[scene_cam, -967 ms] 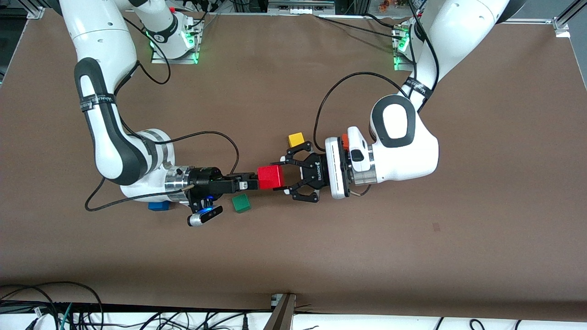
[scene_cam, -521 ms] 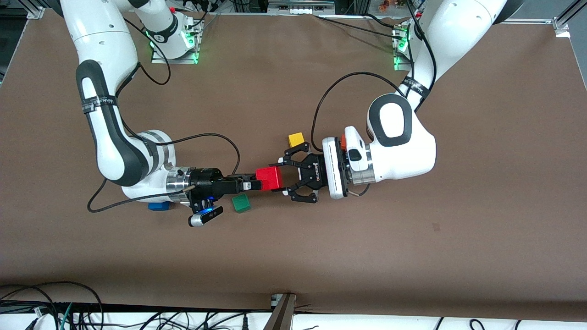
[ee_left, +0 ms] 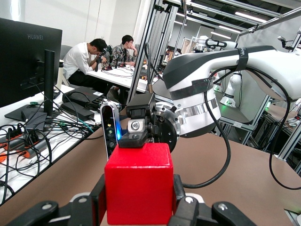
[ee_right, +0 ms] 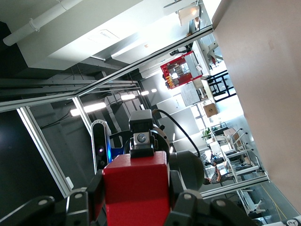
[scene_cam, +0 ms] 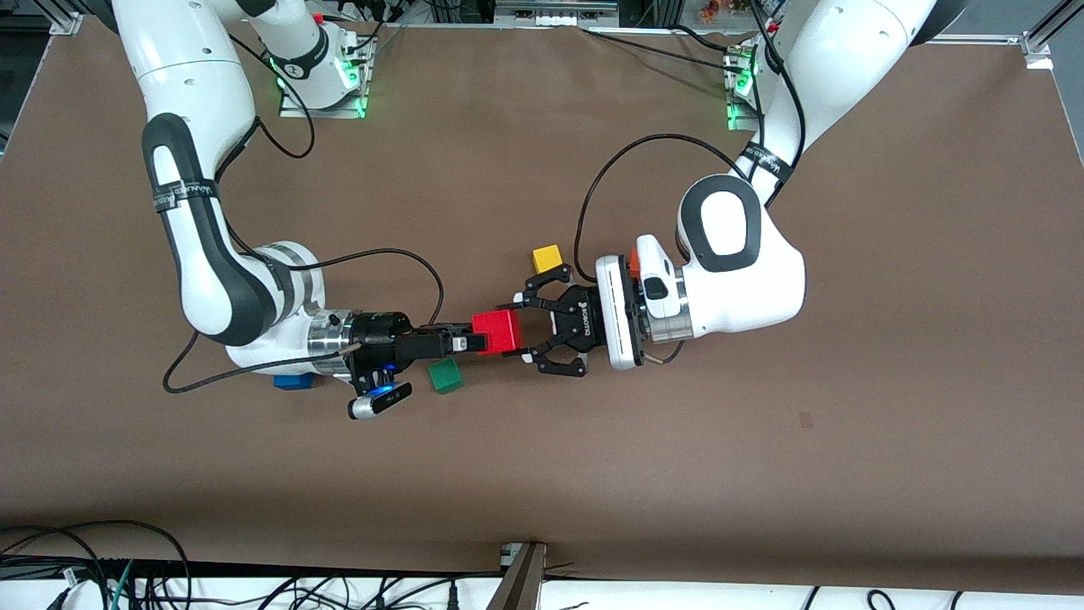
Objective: Pass red block to right arm, stack on blue
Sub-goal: 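Open the left gripper and pull back while the right gripper carries cube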
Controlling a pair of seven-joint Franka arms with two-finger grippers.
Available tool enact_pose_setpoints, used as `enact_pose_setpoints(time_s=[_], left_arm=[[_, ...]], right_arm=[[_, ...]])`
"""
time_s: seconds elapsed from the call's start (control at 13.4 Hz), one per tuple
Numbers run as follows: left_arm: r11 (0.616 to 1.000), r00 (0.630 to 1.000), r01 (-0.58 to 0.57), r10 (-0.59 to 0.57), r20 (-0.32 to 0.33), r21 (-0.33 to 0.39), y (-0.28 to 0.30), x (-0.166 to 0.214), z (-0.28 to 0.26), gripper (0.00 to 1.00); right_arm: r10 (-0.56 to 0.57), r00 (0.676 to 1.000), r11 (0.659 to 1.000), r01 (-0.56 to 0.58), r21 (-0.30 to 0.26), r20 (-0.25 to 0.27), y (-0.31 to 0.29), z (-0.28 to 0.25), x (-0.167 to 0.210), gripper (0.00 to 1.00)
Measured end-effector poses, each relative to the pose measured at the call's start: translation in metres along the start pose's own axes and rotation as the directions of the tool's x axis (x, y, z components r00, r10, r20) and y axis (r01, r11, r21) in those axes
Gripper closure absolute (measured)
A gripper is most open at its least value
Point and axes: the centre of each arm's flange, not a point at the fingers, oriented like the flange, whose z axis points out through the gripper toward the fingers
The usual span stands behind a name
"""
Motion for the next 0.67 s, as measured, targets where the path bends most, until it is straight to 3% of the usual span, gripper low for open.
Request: enact_pose_setpoints(time_s=[0.07, 0.15, 0.45, 0.67], left_arm=[[1.000, 1.000, 0.001, -0.001, -0.001, 0.000, 0.000, 0.000, 0.000, 0.44], [1.000, 1.000, 0.004, -0.004, 0.001, -0.003, 0.000, -0.002, 0.002, 0.37], [1.000, 1.000, 0.025, -0.025, 0.007, -0.010, 0.001, -0.009, 0.008, 0.01], [0.997, 0.997, 0.074, -0.074, 0.003, -0.002, -0.003, -0.007, 0.004, 0.00]], right_arm=[[0.000, 1.000, 1.000, 0.000, 0.000, 0.000, 0.000, 0.000, 0.000, 0.42], [-0.002, 1.000, 1.000, 0.002, 0.002, 0.001, -0.001, 0.000, 0.000, 0.42], [-0.027, 1.000, 0.999, 0.027, -0.016, -0.001, -0.007, -0.004, 0.001, 0.42], [-0.057, 0.998, 0.996, 0.056, -0.071, -0.004, -0.011, -0.025, 0.006, 0.42]])
